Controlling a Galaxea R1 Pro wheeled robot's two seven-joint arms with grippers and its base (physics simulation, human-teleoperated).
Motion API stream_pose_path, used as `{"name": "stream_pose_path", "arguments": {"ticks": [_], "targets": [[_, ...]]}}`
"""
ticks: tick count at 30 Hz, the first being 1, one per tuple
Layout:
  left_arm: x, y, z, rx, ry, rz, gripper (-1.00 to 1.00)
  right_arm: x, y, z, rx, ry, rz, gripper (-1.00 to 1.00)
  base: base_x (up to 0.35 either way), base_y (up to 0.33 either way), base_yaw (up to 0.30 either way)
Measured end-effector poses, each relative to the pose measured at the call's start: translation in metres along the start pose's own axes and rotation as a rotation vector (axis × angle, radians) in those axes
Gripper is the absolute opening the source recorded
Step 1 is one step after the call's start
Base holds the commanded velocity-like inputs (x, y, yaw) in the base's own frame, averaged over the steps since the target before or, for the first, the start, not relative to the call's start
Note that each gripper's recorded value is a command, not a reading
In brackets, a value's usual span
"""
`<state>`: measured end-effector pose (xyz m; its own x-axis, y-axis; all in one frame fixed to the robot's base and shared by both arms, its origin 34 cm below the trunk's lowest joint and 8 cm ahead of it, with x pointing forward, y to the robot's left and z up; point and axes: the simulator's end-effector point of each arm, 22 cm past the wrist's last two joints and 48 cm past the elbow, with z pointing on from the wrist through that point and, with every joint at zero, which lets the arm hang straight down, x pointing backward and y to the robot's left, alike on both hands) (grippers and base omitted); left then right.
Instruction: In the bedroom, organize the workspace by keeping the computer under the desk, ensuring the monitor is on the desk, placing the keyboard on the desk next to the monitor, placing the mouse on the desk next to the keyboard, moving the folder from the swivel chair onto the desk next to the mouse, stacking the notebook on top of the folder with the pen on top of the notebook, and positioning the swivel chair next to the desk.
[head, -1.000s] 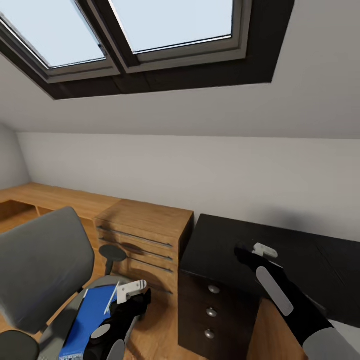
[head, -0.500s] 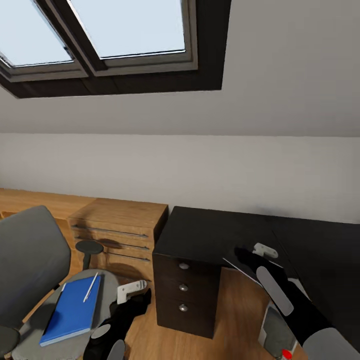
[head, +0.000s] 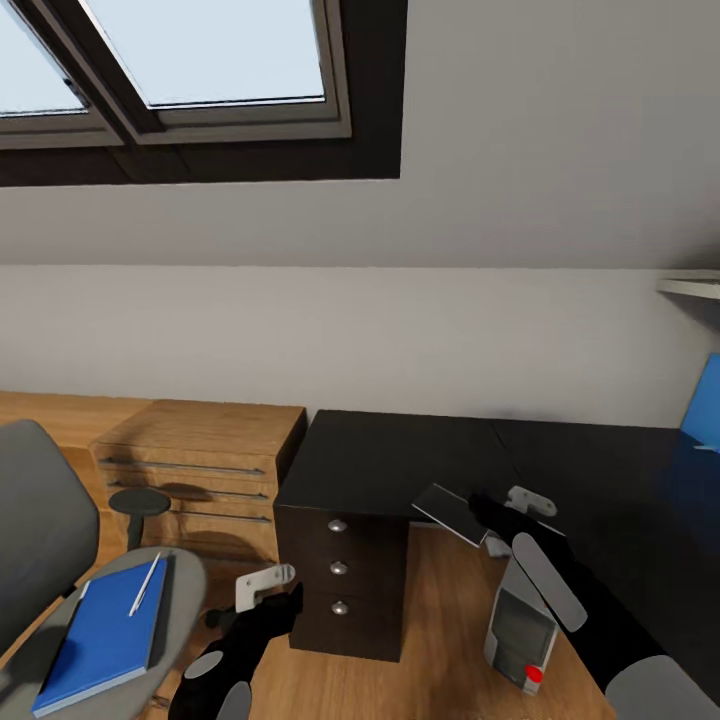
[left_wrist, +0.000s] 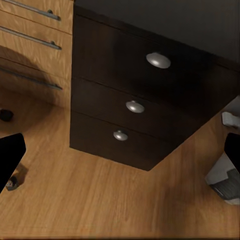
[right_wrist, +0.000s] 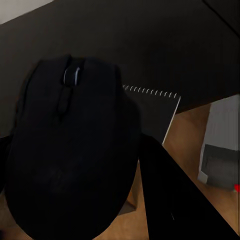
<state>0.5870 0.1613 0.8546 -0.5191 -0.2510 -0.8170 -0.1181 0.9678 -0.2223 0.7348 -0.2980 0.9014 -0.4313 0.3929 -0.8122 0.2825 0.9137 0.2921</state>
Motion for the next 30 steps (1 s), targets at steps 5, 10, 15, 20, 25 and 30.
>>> {"name": "stream_pose_path", "arguments": {"ticks": [5, 10, 15, 20, 25, 30], "targets": [[0.001, 0.000, 0.000, 0.001, 0.002, 0.000, 1.00, -0.001, -0.006, 0.000, 0.024, -0.002, 0.001, -1.00, 0.000, 0.000, -0.033], [0.001, -0.002, -0.001, 0.006, 0.003, -0.003, 1.00, -0.010, -0.036, -0.001, 0.121, -0.020, 0.044, -1.00, 0.000, 0.000, -0.208], [-0.001, -0.002, -0.001, 0.008, 0.000, -0.003, 1.00, -0.008, -0.050, 0.001, 0.151, -0.011, 0.064, -1.00, 0.000, 0.000, -0.225], [0.000, -0.002, -0.002, 0.007, 0.001, -0.002, 1.00, -0.003, -0.063, 0.004, 0.179, -0.004, 0.079, -1.00, 0.000, 0.000, -0.227], [0.001, -0.002, -0.002, 0.006, 0.002, -0.001, 1.00, -0.001, -0.075, 0.005, 0.204, -0.004, 0.100, -1.00, 0.000, 0.000, -0.228], [0.000, 0.000, -0.002, 0.003, -0.002, -0.001, 1.00, 0.004, -0.104, 0.009, 0.265, -0.025, 0.130, -1.00, 0.000, 0.000, -0.231]]}}
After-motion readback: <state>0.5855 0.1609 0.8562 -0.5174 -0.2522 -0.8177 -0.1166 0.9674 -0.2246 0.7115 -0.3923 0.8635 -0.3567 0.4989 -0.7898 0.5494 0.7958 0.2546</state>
